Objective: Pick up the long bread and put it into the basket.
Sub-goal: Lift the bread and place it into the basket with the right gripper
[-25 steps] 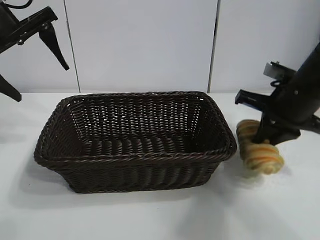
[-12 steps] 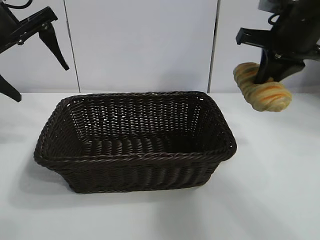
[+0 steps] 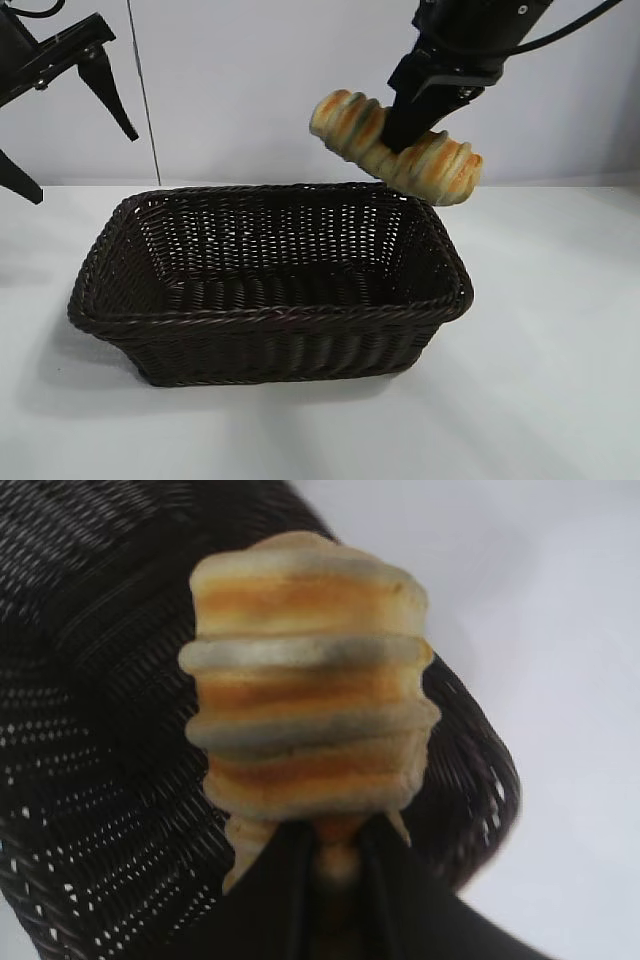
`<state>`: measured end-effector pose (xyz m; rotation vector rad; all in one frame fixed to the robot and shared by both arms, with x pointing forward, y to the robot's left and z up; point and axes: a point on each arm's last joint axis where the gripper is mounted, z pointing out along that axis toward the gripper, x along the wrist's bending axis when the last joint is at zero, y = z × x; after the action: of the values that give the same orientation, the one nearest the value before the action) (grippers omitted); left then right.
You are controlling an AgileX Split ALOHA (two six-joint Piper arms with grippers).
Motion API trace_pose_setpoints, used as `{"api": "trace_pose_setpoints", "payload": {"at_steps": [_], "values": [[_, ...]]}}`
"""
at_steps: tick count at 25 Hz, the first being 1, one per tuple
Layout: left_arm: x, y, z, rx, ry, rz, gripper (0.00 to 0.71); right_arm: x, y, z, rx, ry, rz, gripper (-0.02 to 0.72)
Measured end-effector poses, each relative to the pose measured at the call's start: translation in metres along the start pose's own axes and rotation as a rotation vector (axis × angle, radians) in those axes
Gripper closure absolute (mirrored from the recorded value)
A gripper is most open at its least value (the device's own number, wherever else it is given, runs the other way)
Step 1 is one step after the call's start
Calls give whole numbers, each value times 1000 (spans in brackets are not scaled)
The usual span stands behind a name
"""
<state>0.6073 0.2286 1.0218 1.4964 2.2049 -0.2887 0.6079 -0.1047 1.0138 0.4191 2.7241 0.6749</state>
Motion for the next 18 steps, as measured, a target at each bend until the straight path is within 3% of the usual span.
{"api": "trace_pose_setpoints", "payload": {"at_steps": [7, 9, 11, 15, 18], "values": [[0, 0, 0, 0, 0, 0, 49, 11, -2, 44, 25, 52, 33, 619], [0, 0, 0, 0, 0, 0, 49, 12, -2, 44, 25, 53, 49, 584], [0, 0, 0, 0, 0, 0, 49, 12, -2, 44, 25, 53, 57, 471], [0, 0, 0, 0, 0, 0, 49, 12, 0, 39, 19, 48, 94, 113], [0, 0, 0, 0, 0, 0, 49, 10, 7, 22, 5, 41, 201, 34]]}}
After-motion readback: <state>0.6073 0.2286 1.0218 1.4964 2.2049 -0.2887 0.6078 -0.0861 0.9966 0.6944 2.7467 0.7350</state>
